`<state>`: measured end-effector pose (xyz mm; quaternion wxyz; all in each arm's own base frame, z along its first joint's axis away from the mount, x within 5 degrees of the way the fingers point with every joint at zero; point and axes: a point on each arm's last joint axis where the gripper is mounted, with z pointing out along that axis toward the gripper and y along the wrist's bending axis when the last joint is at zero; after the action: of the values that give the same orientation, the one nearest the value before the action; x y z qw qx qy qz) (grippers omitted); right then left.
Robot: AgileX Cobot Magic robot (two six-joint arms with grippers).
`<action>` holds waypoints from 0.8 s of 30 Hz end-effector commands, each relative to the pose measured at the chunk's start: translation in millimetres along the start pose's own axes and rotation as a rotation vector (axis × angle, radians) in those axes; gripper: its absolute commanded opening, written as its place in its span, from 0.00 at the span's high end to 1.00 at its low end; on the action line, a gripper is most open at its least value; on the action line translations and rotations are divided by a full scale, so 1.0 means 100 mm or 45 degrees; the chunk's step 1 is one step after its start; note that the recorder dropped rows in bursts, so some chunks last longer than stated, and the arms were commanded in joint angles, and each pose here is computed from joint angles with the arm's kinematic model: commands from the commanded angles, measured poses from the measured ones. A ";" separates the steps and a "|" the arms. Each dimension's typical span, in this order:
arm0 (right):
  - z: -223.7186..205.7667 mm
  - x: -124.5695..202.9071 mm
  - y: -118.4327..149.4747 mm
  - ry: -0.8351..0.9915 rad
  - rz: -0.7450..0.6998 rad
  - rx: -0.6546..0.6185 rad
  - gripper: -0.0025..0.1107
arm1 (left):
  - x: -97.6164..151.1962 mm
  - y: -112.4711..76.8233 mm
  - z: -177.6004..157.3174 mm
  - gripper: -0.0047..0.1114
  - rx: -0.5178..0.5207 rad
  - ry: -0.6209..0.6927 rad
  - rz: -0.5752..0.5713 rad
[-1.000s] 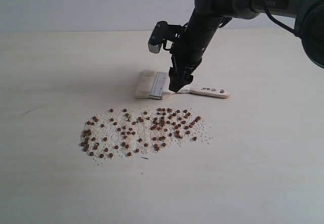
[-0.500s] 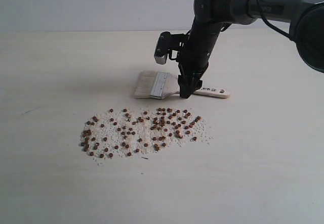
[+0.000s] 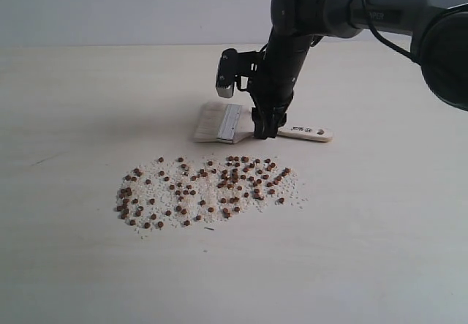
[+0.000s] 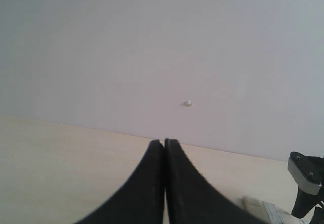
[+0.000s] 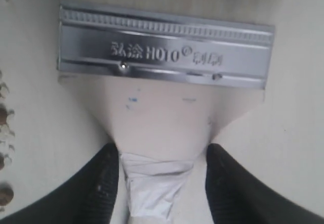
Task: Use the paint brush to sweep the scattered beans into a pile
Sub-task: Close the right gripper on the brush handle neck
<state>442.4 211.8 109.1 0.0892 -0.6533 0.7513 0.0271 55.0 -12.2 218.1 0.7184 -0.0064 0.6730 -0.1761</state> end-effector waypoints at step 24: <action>0.01 0.03 -0.02 0.090 0.073 0.053 0.52 | 0.01 0.00 0.00 0.96 0.001 0.002 -0.001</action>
<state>443.4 208.5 109.1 0.0761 -0.6315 0.7717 -0.0046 55.0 -12.2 218.1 0.7184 -0.0064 0.6730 -0.1761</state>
